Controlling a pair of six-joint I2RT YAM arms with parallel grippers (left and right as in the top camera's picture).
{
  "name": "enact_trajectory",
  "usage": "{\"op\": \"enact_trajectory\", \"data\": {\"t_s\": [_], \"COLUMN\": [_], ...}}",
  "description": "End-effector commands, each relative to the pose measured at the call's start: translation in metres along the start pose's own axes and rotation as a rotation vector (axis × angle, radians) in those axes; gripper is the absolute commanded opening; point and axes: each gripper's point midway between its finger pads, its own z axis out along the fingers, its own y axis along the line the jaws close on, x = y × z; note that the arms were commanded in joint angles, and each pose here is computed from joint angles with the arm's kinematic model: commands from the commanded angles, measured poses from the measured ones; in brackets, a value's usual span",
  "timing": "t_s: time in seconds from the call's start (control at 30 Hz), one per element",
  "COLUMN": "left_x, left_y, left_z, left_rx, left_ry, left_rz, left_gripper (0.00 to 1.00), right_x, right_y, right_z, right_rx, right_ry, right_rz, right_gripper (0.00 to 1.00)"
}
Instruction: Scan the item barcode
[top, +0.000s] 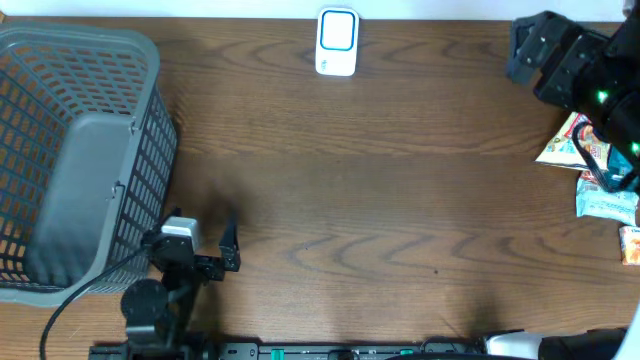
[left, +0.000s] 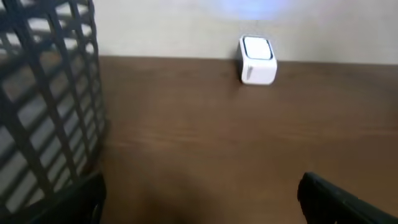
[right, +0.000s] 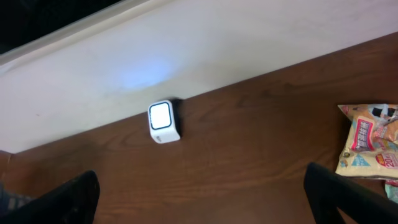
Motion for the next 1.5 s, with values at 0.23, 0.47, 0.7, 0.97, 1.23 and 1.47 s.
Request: {"op": "enact_trajectory", "data": {"t_s": [0.23, 0.47, 0.7, 0.97, 1.23, 1.47], "left_x": [0.035, 0.081, 0.121, 0.125, 0.125, 0.125], "left_y": [-0.003, -0.002, -0.003, -0.004, -0.004, -0.004], "left_z": [-0.002, -0.014, -0.031, -0.034, -0.034, -0.034], "left_rx": [0.017, 0.003, -0.009, -0.010, -0.010, -0.010], "left_ry": [0.143, 0.337, 0.511, 0.532, 0.532, 0.532], "left_rz": [-0.036, -0.079, -0.118, -0.122, -0.122, -0.122], "left_gripper": [0.98, 0.98, 0.98, 0.98, 0.98, 0.98], "right_x": [0.006, 0.007, 0.007, 0.017, 0.002, 0.006], "right_y": [0.008, 0.007, 0.007, -0.008, -0.016, -0.032], "right_z": [-0.024, -0.024, -0.024, -0.024, -0.041, -0.066], "right_rx": [-0.071, -0.069, -0.069, 0.010, 0.036, 0.036], "right_ry": [0.007, 0.008, 0.007, 0.040, -0.057, -0.144], "right_rz": [0.014, 0.014, 0.014, -0.006, 0.003, 0.031], "right_gripper": [0.99, 0.99, 0.99, 0.99, 0.99, 0.99]}}
